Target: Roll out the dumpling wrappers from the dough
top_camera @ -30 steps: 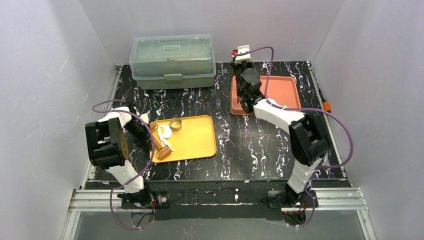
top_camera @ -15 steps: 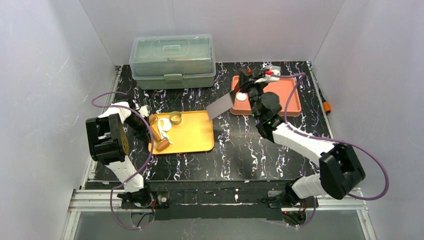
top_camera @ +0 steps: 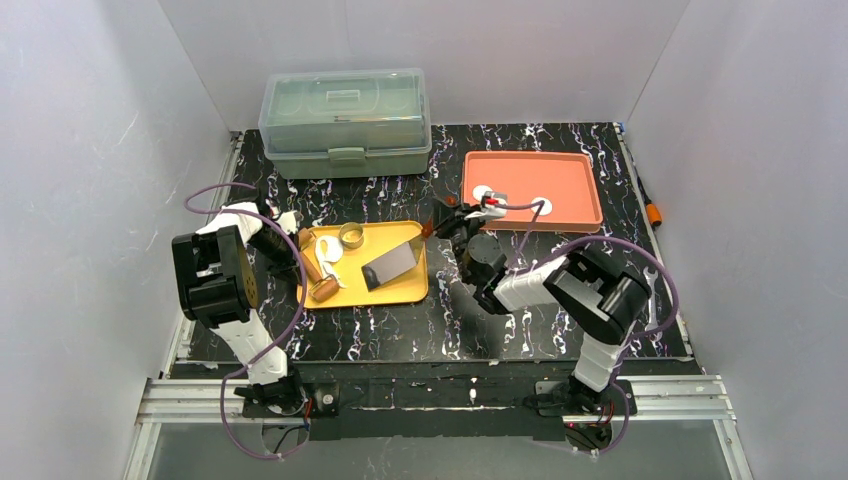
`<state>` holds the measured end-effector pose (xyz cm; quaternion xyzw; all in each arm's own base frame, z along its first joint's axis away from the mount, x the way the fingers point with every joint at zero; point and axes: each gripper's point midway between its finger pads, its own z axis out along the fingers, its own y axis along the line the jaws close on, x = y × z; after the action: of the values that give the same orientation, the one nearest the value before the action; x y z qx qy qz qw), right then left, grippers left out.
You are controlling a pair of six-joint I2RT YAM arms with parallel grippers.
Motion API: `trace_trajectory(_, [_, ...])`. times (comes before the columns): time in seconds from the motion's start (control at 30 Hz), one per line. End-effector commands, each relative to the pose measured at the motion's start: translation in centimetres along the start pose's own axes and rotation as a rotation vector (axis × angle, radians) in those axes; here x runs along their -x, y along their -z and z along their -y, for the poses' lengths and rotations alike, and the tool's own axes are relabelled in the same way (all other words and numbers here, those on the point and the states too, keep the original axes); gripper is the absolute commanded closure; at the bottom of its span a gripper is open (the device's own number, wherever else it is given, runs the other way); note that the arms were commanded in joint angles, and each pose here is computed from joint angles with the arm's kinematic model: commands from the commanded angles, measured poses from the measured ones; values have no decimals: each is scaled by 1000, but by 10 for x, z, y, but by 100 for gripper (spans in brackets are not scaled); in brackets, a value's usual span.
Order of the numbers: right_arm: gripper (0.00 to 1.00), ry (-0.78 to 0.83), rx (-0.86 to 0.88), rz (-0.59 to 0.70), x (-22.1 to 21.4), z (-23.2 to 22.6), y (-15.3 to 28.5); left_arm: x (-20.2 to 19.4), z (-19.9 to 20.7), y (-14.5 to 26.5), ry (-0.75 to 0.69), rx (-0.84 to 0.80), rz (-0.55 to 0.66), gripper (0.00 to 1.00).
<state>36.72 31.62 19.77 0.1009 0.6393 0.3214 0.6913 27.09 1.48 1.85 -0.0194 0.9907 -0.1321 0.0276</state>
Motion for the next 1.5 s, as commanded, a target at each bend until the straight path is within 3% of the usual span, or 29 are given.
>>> trace_trajectory(0.0, [99, -92, -124, 117, 14, 33, 7, 13, -3, -1, -41, 2, 50, 100])
trace_trajectory(0.13, [97, -111, -174, -69, -32, 51, 23, 13, -4, 0, -50, 6, 51, 100])
trace_trajectory(0.23, [81, -68, -246, -234, -59, 64, 37, 13, -4, 2, -62, 8, 47, 100])
trace_trajectory(0.37, [64, -29, -289, -325, -69, 75, 53, 14, -4, 6, -76, 11, 50, 100])
trace_trajectory(0.5, [35, 111, -353, -386, -56, 78, 50, 17, -1, 16, -87, 5, 64, 90])
trace_trajectory(0.53, [24, 132, -350, -385, -49, 75, 49, 18, -1, 19, -92, 11, 73, 88])
trace_trajectory(0.57, [6, 134, -346, -381, -41, 71, 47, 19, -1, 22, -98, 19, 81, 86])
trace_trajectory(0.6, [2, 140, -346, -386, -34, 69, 47, 21, -2, 26, -103, 27, 92, 84])
trace_trajectory(0.73, [2, 191, -315, -354, 13, 48, 43, 26, 1, 42, -123, 44, 128, 70])
trace_trajectory(0.97, [1, 540, -278, -375, 90, 45, 43, 26, 8, 67, -142, 51, 171, 40])
trace_trajectory(1.13, [2, 586, -402, -408, 121, 130, 62, 28, 23, 91, -150, 20, 268, 25])
trace_trajectory(1.23, [2, 515, -602, -337, 146, 210, 87, 35, 37, 101, -173, -26, 380, 4])
trace_trajectory(1.33, [2, 475, -747, -324, 148, 267, 112, 44, 43, 100, -215, -39, 520, 2])
trace_trajectory(1.47, [2, 441, -779, -231, 144, 295, 126, 61, 40, 104, -259, 15, 779, 2])
